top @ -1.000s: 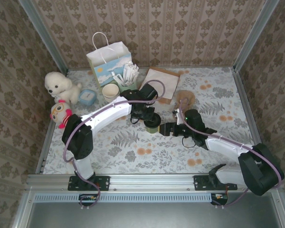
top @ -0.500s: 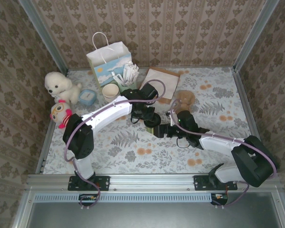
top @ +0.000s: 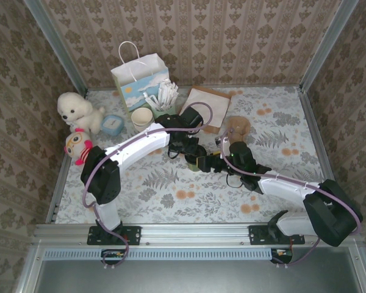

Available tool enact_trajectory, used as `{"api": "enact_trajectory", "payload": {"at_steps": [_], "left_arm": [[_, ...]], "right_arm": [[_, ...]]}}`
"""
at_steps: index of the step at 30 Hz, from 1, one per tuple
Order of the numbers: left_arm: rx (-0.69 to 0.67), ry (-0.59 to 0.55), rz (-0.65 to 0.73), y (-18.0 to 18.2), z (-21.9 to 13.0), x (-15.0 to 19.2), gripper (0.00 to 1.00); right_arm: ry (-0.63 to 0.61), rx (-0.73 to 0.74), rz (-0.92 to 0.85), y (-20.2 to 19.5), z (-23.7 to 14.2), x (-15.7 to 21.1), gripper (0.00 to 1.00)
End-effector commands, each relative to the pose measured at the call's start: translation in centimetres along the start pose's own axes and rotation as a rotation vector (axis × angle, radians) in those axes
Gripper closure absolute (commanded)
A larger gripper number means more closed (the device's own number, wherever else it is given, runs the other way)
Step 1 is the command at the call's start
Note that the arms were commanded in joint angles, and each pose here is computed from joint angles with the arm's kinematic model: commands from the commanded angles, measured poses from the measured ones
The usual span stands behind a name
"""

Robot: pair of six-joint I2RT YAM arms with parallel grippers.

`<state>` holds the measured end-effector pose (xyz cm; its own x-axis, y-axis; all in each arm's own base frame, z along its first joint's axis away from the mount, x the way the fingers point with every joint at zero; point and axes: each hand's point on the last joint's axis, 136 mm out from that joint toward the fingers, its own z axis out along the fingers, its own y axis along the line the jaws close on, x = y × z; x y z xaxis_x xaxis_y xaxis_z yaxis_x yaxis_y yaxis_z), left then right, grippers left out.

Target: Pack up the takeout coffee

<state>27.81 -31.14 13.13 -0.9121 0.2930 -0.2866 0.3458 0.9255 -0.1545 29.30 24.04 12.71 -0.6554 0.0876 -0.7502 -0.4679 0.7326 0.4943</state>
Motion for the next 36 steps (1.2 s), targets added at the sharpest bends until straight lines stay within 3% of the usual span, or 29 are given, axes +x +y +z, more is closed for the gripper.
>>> {"api": "enact_trajectory", "payload": {"at_steps": [1,36], "left_arm": [[-0.058,0.211,0.003,1.0,3.6,4.7,1.0],[-0.03,0.22,0.018,0.8,4.2,5.4,1.0]], "right_arm": [[-0.006,0.029,-0.053,-0.5,0.0,0.0,0.15],[0.253,0.236,-0.077,-4.4,1.2,7.8,0.17]]}}
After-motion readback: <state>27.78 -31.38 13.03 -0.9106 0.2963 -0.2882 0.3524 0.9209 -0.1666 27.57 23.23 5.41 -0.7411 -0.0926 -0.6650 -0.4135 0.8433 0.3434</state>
